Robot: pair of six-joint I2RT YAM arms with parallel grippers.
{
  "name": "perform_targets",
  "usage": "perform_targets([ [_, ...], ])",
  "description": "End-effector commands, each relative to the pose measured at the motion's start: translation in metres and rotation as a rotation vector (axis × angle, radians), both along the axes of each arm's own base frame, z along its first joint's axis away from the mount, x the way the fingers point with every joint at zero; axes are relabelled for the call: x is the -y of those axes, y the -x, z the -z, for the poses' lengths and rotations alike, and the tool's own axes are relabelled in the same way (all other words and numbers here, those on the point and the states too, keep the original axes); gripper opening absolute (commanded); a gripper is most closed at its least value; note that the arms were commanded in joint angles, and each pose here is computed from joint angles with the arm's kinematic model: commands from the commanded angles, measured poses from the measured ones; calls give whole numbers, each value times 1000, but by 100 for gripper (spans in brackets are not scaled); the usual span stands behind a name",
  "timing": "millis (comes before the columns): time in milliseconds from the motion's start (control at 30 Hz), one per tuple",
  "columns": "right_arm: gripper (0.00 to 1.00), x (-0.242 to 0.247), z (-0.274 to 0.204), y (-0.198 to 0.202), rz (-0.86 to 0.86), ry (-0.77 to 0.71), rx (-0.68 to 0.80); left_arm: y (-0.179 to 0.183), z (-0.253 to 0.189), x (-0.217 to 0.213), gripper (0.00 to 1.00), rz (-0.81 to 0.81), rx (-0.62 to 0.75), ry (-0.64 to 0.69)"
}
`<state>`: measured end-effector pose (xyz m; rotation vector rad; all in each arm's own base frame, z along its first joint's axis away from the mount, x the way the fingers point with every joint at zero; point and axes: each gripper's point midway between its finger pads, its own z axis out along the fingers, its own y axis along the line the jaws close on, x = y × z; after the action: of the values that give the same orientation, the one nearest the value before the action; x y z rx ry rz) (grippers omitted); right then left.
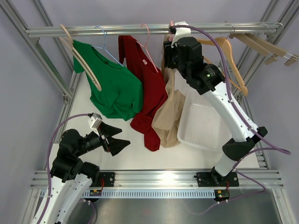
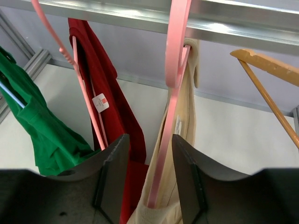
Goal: Remove the t-shirt from the hanger
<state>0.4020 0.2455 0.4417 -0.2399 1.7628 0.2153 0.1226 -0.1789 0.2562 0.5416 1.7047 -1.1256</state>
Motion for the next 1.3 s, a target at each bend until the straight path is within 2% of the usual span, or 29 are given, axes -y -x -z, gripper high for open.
perform_targets([
  [0, 49, 5, -9, -1, 28, 34, 17, 3, -19, -1, 99, -1, 66, 26],
  [167, 40, 6, 0, -9, 64, 53, 6, 3, -18, -1, 99, -1, 64, 26],
  [267, 40, 11, 4, -11, 78, 98, 9, 3, -18, -1, 99, 1, 64, 26],
  [433, 46, 16, 12, -14, 104, 122, 7, 4, -18, -1, 99, 1, 64, 27],
  [567, 38, 15, 16, -15, 106, 125, 9, 4, -18, -1, 99, 1, 64, 27],
  [733, 36, 20, 20, -17, 137, 141, 18, 3, -18, -1, 99, 1, 62, 27],
  [833, 26, 20, 12, -16, 131, 118, 55, 3, -18, -1, 99, -1, 60, 26],
  [967, 14, 24, -21, -11, 122, 56, 154, 2, -17, 0, 99, 1, 57, 25],
  [1000, 8, 24, -24, -10, 116, 60, 169, 2, -17, -1, 99, -1, 54, 24],
  [1100, 0, 28, -42, -7, 116, 39, 226, 1, -16, -1, 99, -2, 51, 22],
  [1267, 0, 35, -68, 3, 116, -21, 299, -2, -16, -2, 99, -18, 44, 21],
])
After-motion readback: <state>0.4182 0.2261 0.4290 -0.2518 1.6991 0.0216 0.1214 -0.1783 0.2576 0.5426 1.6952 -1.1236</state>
